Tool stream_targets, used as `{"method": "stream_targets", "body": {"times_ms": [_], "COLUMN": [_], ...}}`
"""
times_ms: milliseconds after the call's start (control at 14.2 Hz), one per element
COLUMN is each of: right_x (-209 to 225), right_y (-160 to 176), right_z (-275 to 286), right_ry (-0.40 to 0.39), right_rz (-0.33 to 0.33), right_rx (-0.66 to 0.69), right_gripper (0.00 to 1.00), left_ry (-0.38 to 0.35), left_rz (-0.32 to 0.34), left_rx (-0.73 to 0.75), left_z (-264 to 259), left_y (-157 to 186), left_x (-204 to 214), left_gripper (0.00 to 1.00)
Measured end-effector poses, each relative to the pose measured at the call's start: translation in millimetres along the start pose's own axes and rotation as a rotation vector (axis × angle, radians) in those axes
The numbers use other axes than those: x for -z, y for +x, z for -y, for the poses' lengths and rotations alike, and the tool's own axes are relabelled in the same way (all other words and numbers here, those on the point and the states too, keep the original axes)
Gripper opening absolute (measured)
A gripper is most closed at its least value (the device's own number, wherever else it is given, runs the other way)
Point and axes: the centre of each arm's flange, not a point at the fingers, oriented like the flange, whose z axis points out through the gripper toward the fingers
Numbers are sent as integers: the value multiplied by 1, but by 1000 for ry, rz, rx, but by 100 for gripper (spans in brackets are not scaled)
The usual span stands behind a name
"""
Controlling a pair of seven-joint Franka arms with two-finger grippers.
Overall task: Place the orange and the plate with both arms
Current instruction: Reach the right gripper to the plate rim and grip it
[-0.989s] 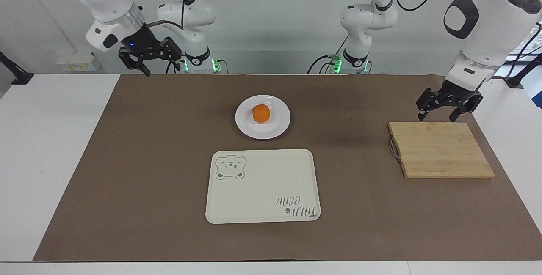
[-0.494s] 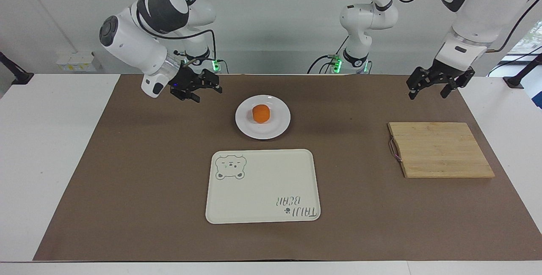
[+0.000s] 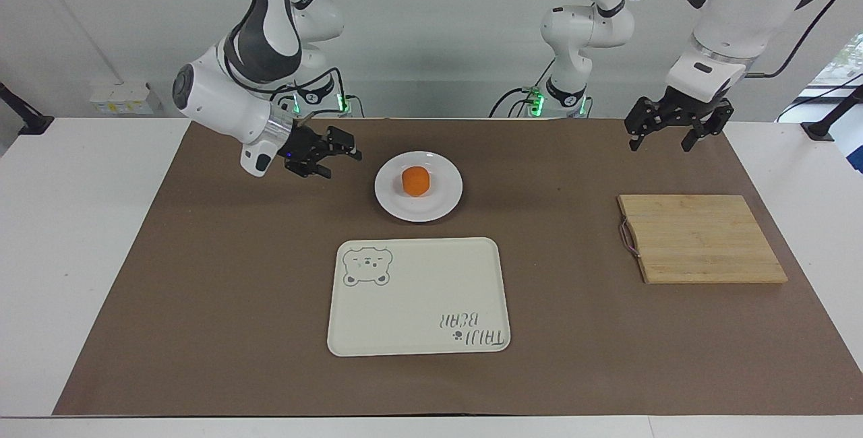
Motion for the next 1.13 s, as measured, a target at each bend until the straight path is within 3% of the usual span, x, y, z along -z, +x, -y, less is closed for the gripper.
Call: {"method": "stream_targets", "body": {"times_ms": [283, 494, 989, 1059, 1130], "right_x": [-46, -75, -104, -105, -106], "right_y": [-19, -32, -46, -47, -48], "right_z": [-52, -59, -48, -47, -48], "right_ry": [108, 164, 205, 206, 205], "right_rz": [-38, -70, -77, -75, -73], "right_rx": [29, -12, -37, -38, -39], "right_gripper": [100, 100, 100, 93, 79], "left_ry": [1, 1, 1, 1, 1], "left_rz": [62, 61, 61, 61, 61], "left_rx": [8, 8, 6, 6, 6], "left_z": [5, 5, 4, 4, 4], "left_y": [-6, -6, -6, -6, -6], "left_x": [-6, -6, -6, -6, -6], "left_gripper": [100, 100, 100, 100, 100]}}
